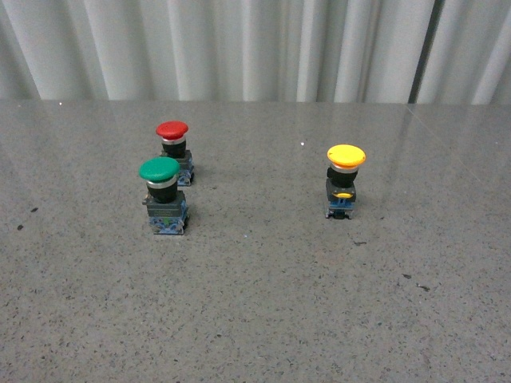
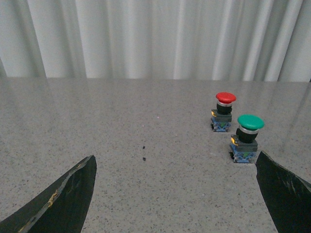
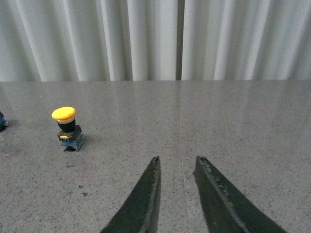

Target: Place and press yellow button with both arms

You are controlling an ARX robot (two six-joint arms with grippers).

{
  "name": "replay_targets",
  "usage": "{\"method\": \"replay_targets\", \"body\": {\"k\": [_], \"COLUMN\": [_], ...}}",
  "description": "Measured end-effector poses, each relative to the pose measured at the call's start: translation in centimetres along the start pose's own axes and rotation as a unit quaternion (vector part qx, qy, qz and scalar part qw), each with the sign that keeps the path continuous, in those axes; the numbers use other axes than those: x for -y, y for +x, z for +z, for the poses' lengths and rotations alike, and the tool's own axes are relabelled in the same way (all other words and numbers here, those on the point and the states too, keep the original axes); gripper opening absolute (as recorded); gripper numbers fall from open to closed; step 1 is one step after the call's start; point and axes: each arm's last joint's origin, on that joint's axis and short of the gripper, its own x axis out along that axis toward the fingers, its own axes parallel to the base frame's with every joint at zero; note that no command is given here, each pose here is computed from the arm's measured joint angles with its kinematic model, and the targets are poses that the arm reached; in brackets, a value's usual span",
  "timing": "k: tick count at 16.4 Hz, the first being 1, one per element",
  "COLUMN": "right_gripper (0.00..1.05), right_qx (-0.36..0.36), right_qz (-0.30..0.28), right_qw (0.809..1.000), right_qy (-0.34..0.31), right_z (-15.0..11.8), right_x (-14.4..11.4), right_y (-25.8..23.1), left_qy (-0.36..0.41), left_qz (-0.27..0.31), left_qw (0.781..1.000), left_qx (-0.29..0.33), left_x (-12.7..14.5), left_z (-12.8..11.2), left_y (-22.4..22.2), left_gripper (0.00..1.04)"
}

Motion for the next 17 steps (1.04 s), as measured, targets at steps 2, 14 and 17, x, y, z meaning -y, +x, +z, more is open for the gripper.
{"method": "replay_targets", "body": {"k": [2, 14, 17], "right_gripper": [0.43, 0.98, 0.98], "right_qx": [0.000, 0.000, 0.000], "right_qz": [0.000, 0.000, 0.000], "right_qw": [1.000, 1.000, 1.000], "right_qy": [0.000, 0.000, 0.000], "right_z": [0.00, 0.00, 0.00], "right_x": [0.00, 0.00, 0.00], "right_y": [0.00, 0.00, 0.00], "left_qy": [0.000, 0.000, 0.000], "left_qz": [0.000, 0.000, 0.000], "left_qw": [1.000, 1.000, 1.000], "left_qx": [0.000, 0.000, 0.000], "left_x": [0.00, 0.00, 0.00], "left_z": [0.00, 0.00, 0.00], "left_y": [0.00, 0.00, 0.00], "left_gripper": [0.98, 0.98, 0.98]}}
